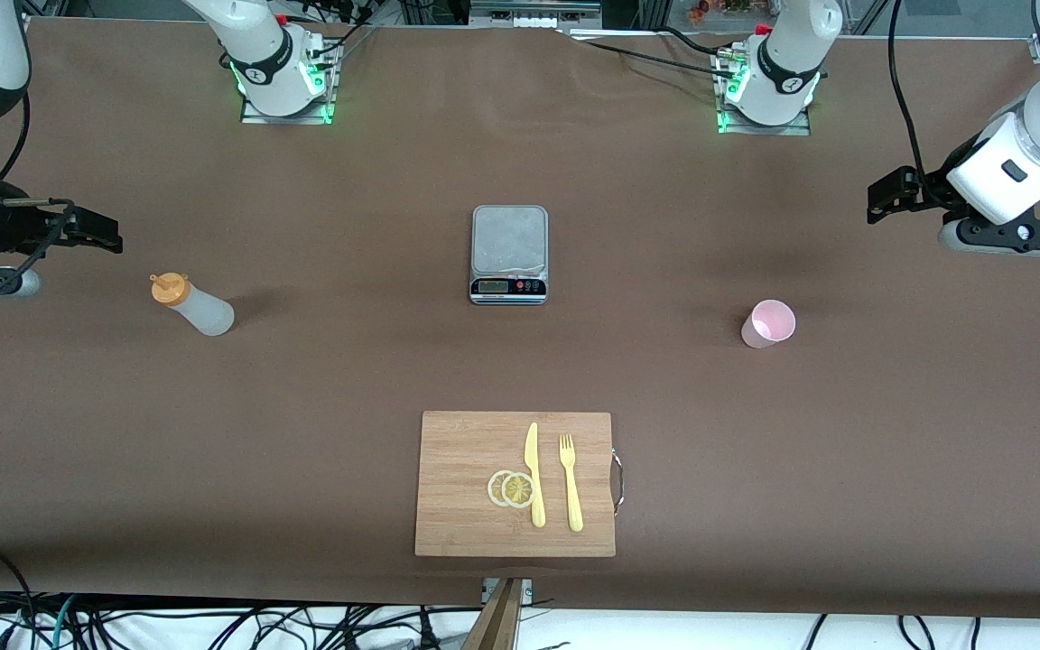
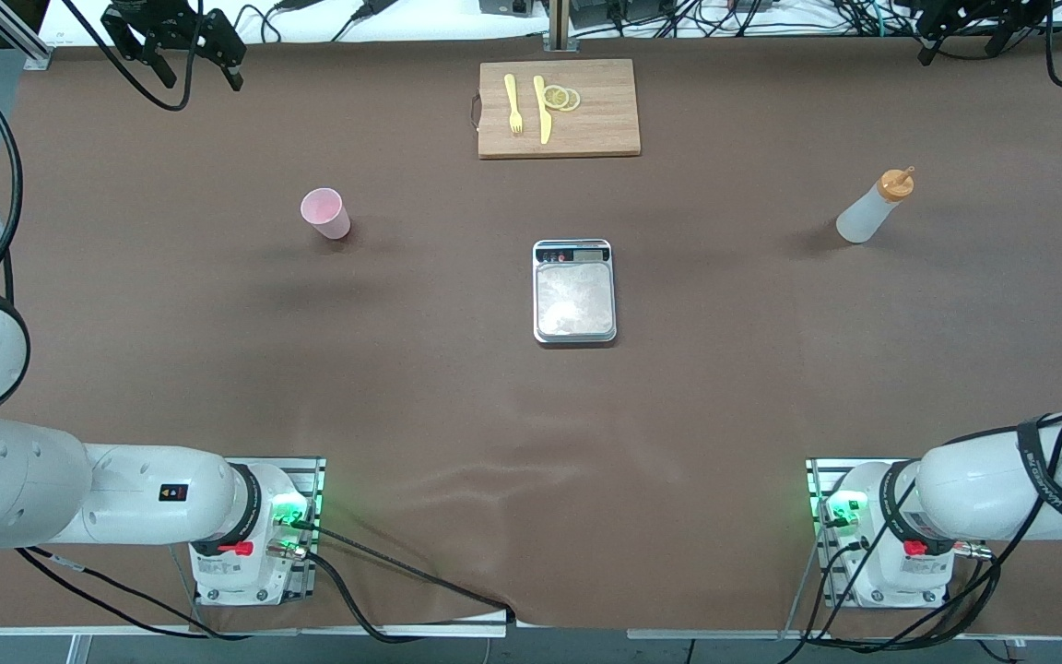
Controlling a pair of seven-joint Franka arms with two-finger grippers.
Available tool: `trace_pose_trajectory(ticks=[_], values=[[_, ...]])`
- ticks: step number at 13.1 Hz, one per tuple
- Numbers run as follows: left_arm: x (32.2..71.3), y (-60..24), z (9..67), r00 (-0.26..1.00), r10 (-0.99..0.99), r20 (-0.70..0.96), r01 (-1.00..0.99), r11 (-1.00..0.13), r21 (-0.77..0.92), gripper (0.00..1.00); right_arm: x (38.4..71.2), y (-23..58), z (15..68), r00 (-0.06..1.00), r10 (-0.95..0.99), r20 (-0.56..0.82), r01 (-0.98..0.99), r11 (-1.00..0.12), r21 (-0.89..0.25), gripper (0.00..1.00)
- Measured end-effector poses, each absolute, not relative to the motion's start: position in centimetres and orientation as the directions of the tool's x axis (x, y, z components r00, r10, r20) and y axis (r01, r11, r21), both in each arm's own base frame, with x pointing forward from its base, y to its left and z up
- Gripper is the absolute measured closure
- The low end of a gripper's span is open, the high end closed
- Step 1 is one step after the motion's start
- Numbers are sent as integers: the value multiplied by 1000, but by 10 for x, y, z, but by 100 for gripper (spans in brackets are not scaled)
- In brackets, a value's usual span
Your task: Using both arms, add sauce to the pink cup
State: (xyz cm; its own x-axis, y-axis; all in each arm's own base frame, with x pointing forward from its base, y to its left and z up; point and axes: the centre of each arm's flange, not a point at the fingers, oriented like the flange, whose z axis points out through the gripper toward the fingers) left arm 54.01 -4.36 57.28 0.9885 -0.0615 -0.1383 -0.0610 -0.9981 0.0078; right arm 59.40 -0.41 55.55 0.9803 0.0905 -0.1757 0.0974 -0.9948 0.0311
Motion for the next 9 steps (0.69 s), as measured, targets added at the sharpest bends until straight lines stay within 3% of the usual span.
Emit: trace_pose_trajectory(ticks=[9], values=[[539,-51,572,986,-77,-145,-76,-997,8,0,595,-5,556,982,90,-169,96,-995,32,0]])
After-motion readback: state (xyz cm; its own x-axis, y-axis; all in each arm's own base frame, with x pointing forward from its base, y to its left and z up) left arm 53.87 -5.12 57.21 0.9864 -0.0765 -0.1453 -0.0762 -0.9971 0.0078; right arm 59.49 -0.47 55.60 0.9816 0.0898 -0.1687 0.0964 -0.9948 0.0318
